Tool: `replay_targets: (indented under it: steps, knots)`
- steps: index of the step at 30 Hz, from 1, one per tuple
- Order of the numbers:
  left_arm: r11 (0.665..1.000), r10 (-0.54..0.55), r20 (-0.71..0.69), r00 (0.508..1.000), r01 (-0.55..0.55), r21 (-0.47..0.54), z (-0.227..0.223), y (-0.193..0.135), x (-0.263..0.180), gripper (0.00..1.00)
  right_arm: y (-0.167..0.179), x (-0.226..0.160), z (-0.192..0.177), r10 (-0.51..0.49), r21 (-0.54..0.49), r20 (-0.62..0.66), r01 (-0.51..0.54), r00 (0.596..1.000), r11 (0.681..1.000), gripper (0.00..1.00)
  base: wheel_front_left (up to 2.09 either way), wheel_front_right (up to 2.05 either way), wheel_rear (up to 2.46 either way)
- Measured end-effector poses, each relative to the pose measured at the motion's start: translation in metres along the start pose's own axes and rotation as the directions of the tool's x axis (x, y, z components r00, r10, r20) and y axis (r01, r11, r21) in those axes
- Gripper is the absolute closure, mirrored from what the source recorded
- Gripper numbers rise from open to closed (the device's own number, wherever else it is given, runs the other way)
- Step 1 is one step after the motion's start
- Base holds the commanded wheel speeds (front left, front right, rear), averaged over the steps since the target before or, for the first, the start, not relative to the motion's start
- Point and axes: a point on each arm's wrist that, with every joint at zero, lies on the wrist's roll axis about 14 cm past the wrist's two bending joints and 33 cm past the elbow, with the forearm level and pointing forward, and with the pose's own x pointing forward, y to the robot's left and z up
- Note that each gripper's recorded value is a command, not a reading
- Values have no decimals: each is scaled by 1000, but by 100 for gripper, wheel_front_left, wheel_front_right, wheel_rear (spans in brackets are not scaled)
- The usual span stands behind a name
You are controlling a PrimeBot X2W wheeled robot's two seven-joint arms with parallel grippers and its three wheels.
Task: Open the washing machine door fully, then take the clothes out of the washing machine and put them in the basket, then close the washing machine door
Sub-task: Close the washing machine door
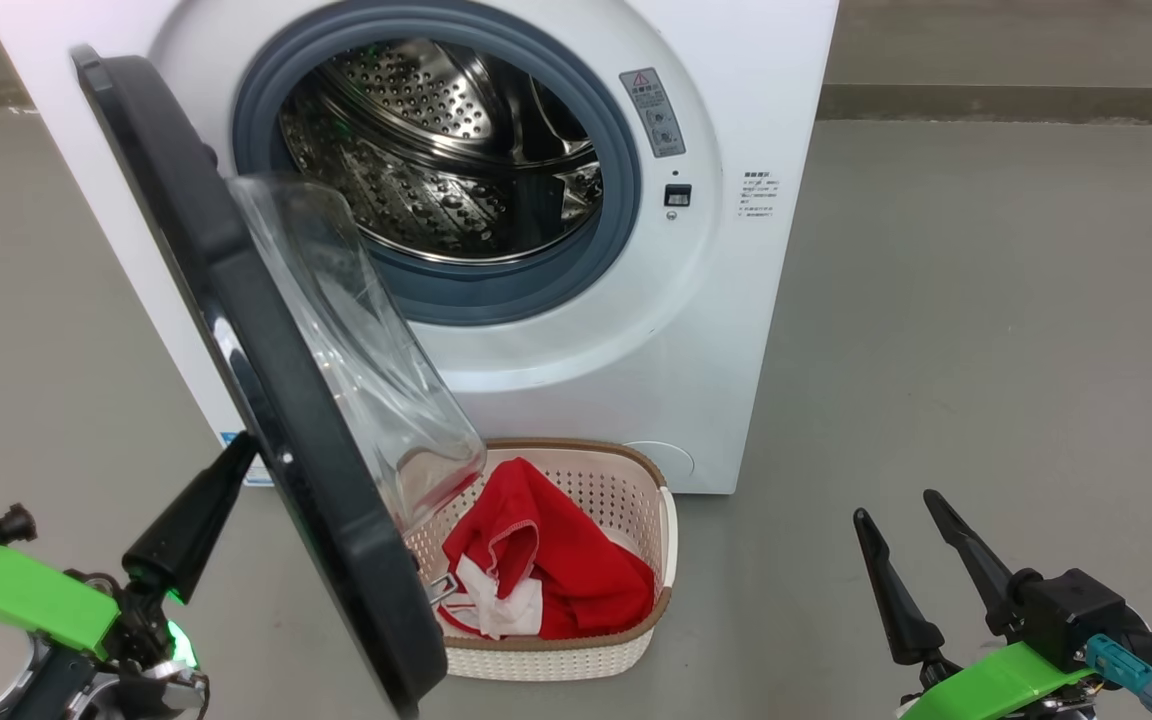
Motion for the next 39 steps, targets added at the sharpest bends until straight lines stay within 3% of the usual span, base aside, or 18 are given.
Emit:
replay_targets:
  steps: [6, 7, 8, 9, 14, 19, 23, 26, 34, 37, 39]
  knots:
    - [1000, -14, 5, 1000, 14, 7, -1, -2, 1, 100, -1, 0, -1, -2, 1, -2, 2, 1000, 1000, 0, 0, 0, 0]
    - [1000, -23, 9, 1000, 23, 22, -1, -3, 1, 71, -1, 0, -1, -2, 1, -3, 2, 1000, 1000, 0, 0, 0, 0]
    - [999, -36, 11, 999, 36, 40, 0, -5, 1, 3, -1, 0, -1, -2, 1, -4, 2, 1000, 1000, 0, 0, 0, 0]
    - [997, -48, 16, 999, 47, 55, 1, -7, 0, 0, -1, 1, -2, -2, 2, -4, 2, 1000, 1000, 0, 0, 0, 0]
    - [978, -63, 74, 995, 46, 204, 11, -4, -8, 0, 0, 2, -3, 1, 4, -9, -1, 1000, 1000, 0, 0, 0, 0]
    - [908, -47, 214, 976, -48, 417, 35, 3, -19, 0, 2, 4, -4, 5, 7, -11, -5, 1000, 1000, 0, 0, 0, 0]
    - [787, -14, 290, 957, -168, 594, 43, 15, -27, 0, 4, 5, -4, 9, 12, -9, -9, 1000, 1000, 0, 0, 0, 0]
    - [670, -35, 310, 950, -207, 713, 39, 18, -30, 0, 5, 6, -5, 10, 16, -9, -9, 1000, 1000, 0, 0, 0, 0]
    - [418, -85, 401, 912, -333, 845, 51, 45, -48, 0, 6, 7, -4, 6, 24, -6, -6, 1000, 1000, 0, 0, 0, 0]
    - [359, -76, 402, 912, -351, 865, 51, 52, -50, 0, 3, 7, -4, -2, 26, -3, 2, 1000, 1000, 0, 0, 0, 0]
    - [341, -64, 407, 911, -363, 867, 51, 58, -51, 0, 2, 7, -4, -5, 26, -3, 5, 1000, 1000, 0, 0, 0, 0]
